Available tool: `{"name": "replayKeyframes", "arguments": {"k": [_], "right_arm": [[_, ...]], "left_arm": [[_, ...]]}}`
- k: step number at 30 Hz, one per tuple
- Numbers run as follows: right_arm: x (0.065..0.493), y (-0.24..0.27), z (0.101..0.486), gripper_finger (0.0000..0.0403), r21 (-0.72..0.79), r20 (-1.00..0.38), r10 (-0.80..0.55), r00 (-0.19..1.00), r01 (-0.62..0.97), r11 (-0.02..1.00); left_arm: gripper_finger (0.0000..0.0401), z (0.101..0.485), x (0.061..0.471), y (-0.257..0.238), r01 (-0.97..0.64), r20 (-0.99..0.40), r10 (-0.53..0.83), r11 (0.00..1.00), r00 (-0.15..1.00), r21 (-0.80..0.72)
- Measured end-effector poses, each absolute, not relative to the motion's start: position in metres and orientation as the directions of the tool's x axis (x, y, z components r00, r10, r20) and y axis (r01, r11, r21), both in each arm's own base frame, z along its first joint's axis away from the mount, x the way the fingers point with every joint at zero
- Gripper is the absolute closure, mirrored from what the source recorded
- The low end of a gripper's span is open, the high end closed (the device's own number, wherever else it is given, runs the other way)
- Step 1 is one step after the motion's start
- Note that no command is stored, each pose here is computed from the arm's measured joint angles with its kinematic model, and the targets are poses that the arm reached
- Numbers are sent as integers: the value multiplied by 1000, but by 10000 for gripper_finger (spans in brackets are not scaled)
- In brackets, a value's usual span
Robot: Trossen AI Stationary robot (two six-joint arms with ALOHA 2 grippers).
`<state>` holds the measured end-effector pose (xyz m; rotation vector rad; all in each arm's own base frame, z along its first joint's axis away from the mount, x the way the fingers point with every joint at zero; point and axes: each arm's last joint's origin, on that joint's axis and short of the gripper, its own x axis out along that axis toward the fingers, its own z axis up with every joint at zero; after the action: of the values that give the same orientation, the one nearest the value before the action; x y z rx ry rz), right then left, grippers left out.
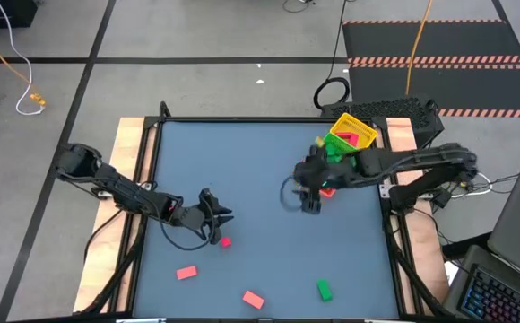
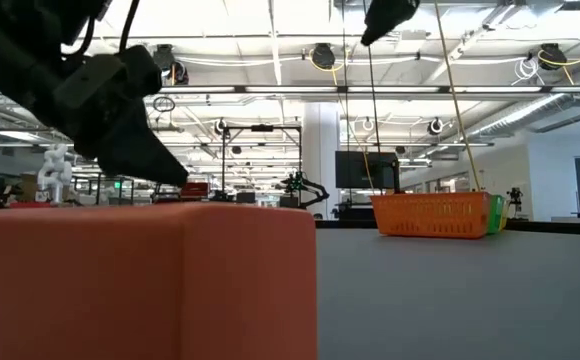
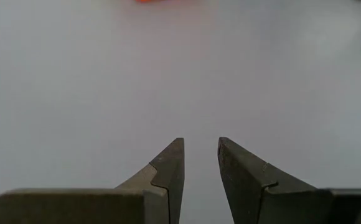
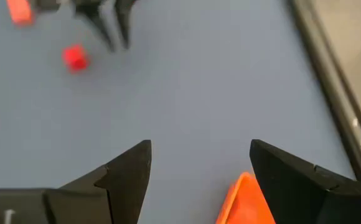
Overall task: Sort & place blocks by color
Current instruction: Put the green block into the green bin
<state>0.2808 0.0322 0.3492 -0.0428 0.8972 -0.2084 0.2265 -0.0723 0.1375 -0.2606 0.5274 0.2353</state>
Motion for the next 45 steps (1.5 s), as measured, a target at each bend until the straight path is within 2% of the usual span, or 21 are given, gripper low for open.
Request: {"name": "replayKeyframes", "arguments": {"k": [5, 9, 15, 19, 25, 29, 36, 45], "right_arm": [[307, 75, 345, 138, -14, -896, -39, 442, 59, 998], [316, 114, 328, 138, 144, -925, 122, 361, 35, 989], [310, 169, 304, 138, 275, -945, 230, 234, 182, 944], [301, 200, 292, 144, 316, -947, 275, 164, 345, 884], [293, 229, 271, 162, 256, -960, 267, 85, 652, 714], [291, 244, 256, 172, 194, -967, 251, 51, 788, 584], [288, 269, 229, 178, 127, -968, 252, -7, 851, 510], [271, 269, 200, 157, 1, -981, 174, -86, 894, 449]], "left_arm": [[302, 125, 229, -77, -289, -544, 149, 940, 826, -181], [302, 120, 234, -79, -282, -529, 143, 940, 836, -192], [302, 117, 237, -81, -272, -508, 135, 940, 851, -206], [302, 118, 237, -81, -271, -503, 132, 939, 854, -214], [302, 123, 240, -83, -248, -451, 118, 938, 884, -242], [302, 125, 241, -83, -244, -438, 115, 937, 891, -250], [302, 125, 240, -87, -229, -439, 99, 939, 893, -256], [302, 124, 233, -102, -178, -447, 39, 946, 894, -272]]}}
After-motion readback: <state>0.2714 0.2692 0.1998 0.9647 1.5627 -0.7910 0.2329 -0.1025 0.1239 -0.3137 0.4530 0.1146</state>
